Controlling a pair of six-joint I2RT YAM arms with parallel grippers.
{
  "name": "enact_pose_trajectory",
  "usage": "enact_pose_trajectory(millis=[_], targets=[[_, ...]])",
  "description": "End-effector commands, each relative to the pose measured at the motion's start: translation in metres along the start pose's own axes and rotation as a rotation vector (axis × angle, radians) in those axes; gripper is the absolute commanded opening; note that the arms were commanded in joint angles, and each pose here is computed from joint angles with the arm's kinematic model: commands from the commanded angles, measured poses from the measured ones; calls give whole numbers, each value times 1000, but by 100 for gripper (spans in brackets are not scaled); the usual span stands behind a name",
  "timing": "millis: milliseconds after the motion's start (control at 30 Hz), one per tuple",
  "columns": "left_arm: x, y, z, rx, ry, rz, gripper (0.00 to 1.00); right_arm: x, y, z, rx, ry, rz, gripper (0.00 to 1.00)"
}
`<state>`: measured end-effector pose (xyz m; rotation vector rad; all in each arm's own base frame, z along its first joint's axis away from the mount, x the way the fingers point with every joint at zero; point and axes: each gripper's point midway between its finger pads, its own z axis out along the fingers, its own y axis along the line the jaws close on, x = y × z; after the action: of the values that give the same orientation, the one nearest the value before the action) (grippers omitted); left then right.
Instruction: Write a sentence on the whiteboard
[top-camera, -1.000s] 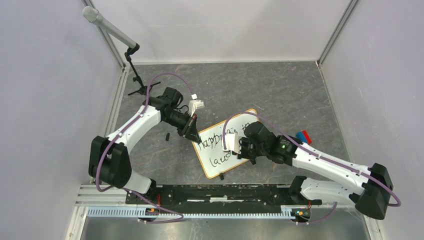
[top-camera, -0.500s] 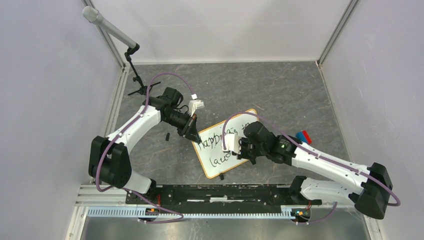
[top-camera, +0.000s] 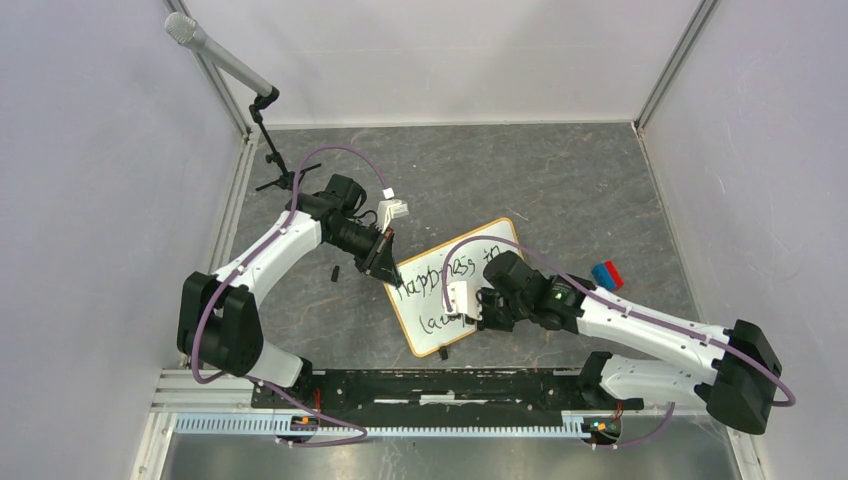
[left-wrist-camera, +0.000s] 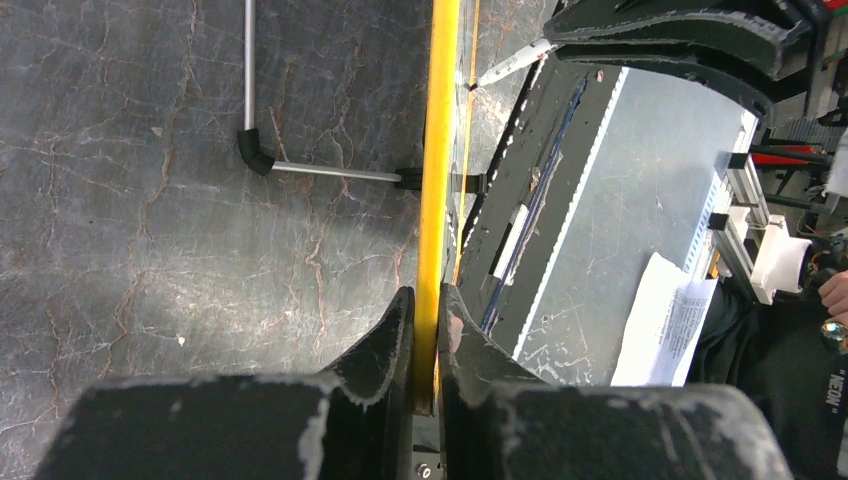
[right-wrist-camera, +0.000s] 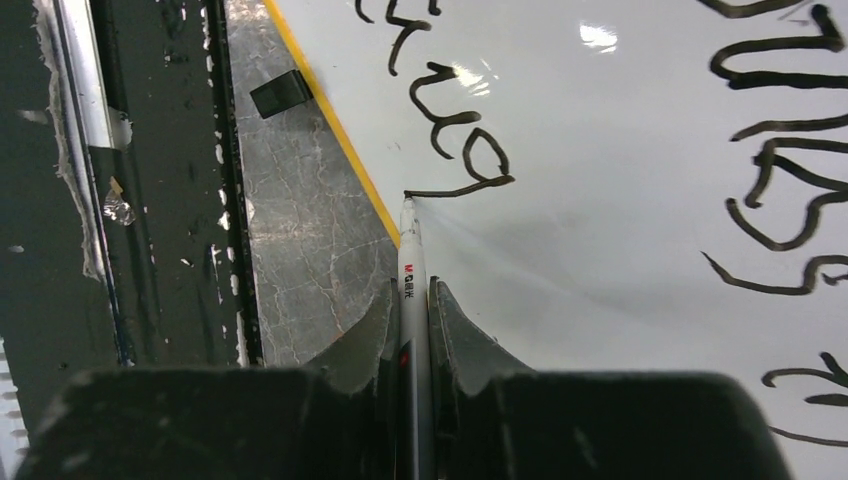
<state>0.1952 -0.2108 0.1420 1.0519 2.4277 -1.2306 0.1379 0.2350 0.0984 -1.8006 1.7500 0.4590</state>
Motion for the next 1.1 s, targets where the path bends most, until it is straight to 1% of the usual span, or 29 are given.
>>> enact_pose_trajectory(millis=[0,367,533,633,833,1067], targets=[[23,25,5,-124,94,-38,2,-2,3,7,-20,-5,-18,0],[24,26,5,-124,97,-40,2,-31,2,6,-32,-79,-41,0],[23,26,5,-123,96,-39,2,-52,6,-9,-59,-156,-56,0],[24,25,6,-119,96,-40,3,-57,5,-18,-47,-174,-62,0],[23,23,4,-117,89,-31,2,-41,-7,-27,1,-163,-6,0],[22,22,4,-116,86,-28,2,-24,-31,-39,129,-156,46,0]])
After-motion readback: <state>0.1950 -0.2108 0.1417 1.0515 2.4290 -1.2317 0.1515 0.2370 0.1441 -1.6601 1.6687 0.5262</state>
